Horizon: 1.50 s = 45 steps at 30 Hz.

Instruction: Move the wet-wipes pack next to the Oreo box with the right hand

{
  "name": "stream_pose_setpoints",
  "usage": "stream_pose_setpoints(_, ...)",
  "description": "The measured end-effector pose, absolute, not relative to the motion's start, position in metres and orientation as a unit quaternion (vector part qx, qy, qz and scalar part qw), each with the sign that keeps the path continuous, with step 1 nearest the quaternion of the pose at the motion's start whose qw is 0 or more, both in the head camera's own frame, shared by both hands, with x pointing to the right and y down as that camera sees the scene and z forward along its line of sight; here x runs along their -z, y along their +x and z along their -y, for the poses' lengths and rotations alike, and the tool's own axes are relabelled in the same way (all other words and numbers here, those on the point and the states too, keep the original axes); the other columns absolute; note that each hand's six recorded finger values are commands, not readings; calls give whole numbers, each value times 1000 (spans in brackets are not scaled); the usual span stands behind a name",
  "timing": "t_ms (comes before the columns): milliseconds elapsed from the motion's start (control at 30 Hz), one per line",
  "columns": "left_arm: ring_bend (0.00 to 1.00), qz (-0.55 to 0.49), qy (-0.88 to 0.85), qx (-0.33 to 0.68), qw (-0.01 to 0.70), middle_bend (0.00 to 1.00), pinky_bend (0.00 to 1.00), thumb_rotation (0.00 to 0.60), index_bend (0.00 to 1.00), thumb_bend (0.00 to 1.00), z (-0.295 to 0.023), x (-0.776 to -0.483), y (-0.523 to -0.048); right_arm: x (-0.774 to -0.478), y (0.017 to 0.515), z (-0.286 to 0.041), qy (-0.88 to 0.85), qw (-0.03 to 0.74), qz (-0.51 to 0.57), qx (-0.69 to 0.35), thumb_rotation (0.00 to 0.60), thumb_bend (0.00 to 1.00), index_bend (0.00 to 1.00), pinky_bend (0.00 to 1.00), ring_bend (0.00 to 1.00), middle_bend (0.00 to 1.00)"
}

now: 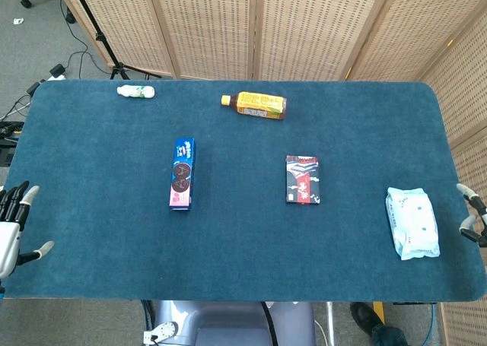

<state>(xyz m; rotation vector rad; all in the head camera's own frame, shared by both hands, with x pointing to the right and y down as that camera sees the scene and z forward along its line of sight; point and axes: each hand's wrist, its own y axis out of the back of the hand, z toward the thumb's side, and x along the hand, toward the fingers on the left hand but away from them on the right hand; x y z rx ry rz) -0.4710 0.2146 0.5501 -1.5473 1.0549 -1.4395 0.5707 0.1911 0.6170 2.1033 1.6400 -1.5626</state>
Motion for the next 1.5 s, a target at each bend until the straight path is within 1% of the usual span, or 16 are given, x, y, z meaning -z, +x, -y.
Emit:
stream_pose_setpoints(200, 0, -411, -606, 566, 379, 0, 0, 600, 0, 0, -214, -552, -471, -629, 568, -204, 697, 51, -485, 526, 600, 1000, 0, 0, 0, 0)
stream_pose_setpoints(500, 0, -409, -607, 567, 379, 0, 0, 600, 0, 0, -216, -553, -470, -631, 545, -207, 725, 53, -451, 517, 600, 1000, 0, 0, 0, 0)
stream_pose_setpoints(833, 0, -405, -609, 568, 378, 0, 0, 600, 0, 0, -217, -554, -469, -640, 538, -209, 721, 62, -435, 536, 600, 1000, 0, 1, 0, 0)
stream_pose_setpoints(867, 0, -406, -609, 568, 377, 0, 0, 600, 0, 0, -217, -554, -469, -640, 536, -209, 722, 64, -435, 535, 600, 1000, 0, 11, 0, 0)
stream_pose_setpoints(933, 0, -406, -608, 568, 377, 0, 0, 600, 0, 0, -217, -554, -469, -639, 533, -209, 726, 67, -434, 529, 600, 1000, 0, 77, 0, 0)
stream_pose_setpoints(967, 0, -406, -608, 568, 377, 0, 0, 600, 0, 0, -217, -554, -469, -638, 530, -209, 730, 70, -433, 525, 600, 1000, 0, 135, 0, 0)
stream_pose_setpoints(1067, 0, -404, -608, 569, 377, 0, 0, 600, 0, 0, -217, -555, -468, -635, 521, -210, 743, 83, -426, 509, 600, 1000, 0, 220, 0, 0)
stream_pose_setpoints(1267, 0, -404, -608, 570, 377, 0, 0, 600, 0, 0, -217, -555, -468, -629, 497, -208, 774, 100, -398, 481, 600, 1000, 0, 258, 0, 0)
stream_pose_setpoints(1500, 0, -405, -609, 570, 375, 0, 0, 600, 0, 0, -217, -555, -469, -628, 466, -205, 799, 113, -373, 457, 600, 1000, 0, 260, 0, 0)
